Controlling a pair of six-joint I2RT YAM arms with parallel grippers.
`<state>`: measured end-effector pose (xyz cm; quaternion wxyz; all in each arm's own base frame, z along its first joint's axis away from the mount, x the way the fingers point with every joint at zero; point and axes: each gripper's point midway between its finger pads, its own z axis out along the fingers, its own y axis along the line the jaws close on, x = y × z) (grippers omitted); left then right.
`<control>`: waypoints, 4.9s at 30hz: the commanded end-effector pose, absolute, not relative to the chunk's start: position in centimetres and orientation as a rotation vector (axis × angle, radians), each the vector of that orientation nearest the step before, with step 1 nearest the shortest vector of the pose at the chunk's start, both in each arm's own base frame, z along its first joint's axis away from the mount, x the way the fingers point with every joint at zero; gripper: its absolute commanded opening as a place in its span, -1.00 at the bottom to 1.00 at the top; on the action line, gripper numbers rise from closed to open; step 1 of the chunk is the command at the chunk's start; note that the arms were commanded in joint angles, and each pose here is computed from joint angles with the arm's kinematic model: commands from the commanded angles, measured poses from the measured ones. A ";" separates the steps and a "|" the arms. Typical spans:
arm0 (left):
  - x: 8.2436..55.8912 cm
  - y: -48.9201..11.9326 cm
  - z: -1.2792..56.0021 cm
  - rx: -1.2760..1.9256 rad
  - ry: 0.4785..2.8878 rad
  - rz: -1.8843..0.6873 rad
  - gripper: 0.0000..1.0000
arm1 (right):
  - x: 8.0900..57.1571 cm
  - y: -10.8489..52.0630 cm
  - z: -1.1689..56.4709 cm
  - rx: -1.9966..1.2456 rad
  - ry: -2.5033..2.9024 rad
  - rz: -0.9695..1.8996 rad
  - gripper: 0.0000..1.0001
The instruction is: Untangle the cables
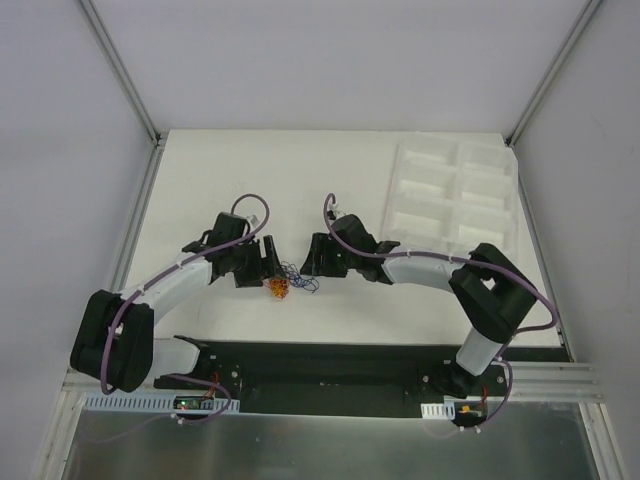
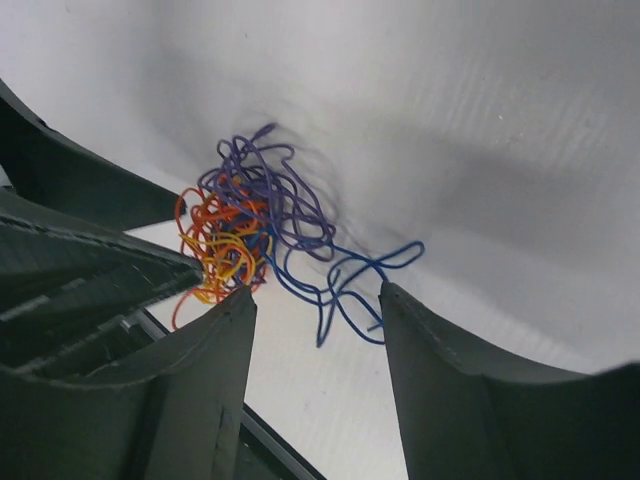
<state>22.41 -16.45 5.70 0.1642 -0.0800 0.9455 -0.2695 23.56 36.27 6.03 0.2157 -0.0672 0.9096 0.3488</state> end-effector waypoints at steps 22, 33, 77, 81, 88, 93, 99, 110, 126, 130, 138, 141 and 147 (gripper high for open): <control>22.4 -12.4 2.4 -0.485 2.773 -0.617 -0.91 | 24.5 25.0 21.6 -0.084 2.050 0.706 -0.99; 24.3 -6.1 5.2 -0.692 2.627 -0.505 -0.95 | 23.3 10.5 32.5 0.143 1.777 0.348 -0.99; 24.2 -8.7 5.4 -0.638 2.667 -0.716 -0.32 | 21.6 45.2 7.7 -0.893 2.296 0.757 -0.04; 24.2 -8.6 5.4 -0.634 2.663 -0.712 0.09 | 21.3 45.4 6.9 -0.895 2.319 0.767 -0.05; 23.9 -8.7 4.2 -0.666 2.701 -0.687 0.50 | 20.9 46.1 8.1 -0.879 2.295 0.843 -0.37; 23.8 -8.5 2.9 -0.732 2.750 -0.661 0.49 | 20.4 46.1 8.5 -0.856 2.285 0.894 -0.55; 23.4 -8.3 2.1 -0.772 2.780 -0.636 0.37 | 18.7 47.1 11.0 -0.854 2.229 1.074 -0.99; 24.5 -8.1 4.8 -0.709 2.663 -0.640 0.80 | 17.8 46.4 16.4 -0.736 2.108 1.331 -0.99; 23.2 -11.6 3.9 -0.665 2.706 -0.848 0.64 | 19.6 45.9 19.1 -0.681 2.044 1.348 -0.99; 21.9 -12.4 3.8 -0.626 2.713 -0.818 0.56 | 19.8 45.2 20.3 -0.670 2.021 1.337 -0.99; 22.5 -10.2 1.5 -0.642 2.737 -0.562 -0.02 | 21.7 40.7 29.4 -0.526 1.841 1.248 -1.00; 23.7 -9.6 2.3 -0.685 2.702 -0.562 -0.03 | 21.6 38.2 35.0 -0.461 1.719 1.257 -1.00; 25.6 -9.3 3.9 -0.645 2.654 -0.544 -0.02 | 20.3 30.4 44.0 -0.317 1.480 1.146 -1.00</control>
